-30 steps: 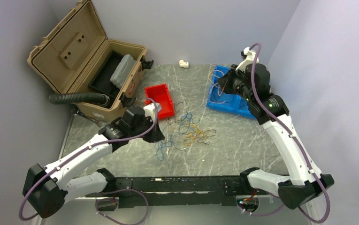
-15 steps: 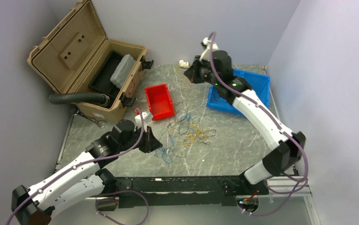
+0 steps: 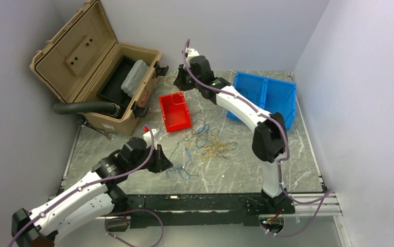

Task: Untangle the cables
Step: Place the cable in the bin.

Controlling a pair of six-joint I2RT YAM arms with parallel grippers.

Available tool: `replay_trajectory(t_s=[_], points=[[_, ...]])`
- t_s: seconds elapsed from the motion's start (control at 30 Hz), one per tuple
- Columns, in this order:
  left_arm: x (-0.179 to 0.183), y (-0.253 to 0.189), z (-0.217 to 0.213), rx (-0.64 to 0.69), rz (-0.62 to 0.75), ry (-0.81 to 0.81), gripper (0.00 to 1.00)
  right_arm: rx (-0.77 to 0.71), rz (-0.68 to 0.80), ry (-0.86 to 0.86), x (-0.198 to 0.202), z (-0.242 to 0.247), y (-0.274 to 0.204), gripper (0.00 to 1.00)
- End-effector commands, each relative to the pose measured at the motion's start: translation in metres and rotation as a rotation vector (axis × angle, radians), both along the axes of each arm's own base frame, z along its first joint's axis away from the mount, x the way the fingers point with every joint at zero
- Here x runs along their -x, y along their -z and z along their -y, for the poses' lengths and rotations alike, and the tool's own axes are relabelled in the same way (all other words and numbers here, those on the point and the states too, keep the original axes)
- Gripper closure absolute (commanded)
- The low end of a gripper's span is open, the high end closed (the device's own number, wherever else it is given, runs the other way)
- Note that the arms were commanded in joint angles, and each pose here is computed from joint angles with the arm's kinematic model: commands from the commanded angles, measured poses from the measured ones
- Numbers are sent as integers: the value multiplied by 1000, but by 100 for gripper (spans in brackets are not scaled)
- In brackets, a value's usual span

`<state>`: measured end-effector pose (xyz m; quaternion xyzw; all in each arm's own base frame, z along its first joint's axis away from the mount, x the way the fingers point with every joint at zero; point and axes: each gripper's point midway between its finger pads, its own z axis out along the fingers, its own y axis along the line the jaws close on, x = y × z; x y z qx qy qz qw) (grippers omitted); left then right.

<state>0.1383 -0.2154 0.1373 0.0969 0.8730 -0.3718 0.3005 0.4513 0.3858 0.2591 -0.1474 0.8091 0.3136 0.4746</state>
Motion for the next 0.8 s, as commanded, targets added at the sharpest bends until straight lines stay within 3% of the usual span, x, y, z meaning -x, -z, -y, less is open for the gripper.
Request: replay_trajectory(t_s=[0.0, 0.23, 0.77], points=[[-3, -9, -4, -2, 16, -36, 100, -25, 55, -1, -16, -20, -7, 100], [-5, -14, -7, -10, 32, -44, 100, 89, 15, 32, -24, -33, 53, 100], [-8, -18, 0, -3, 36, -25, 100, 166, -206, -14, 12, -46, 165, 100]])
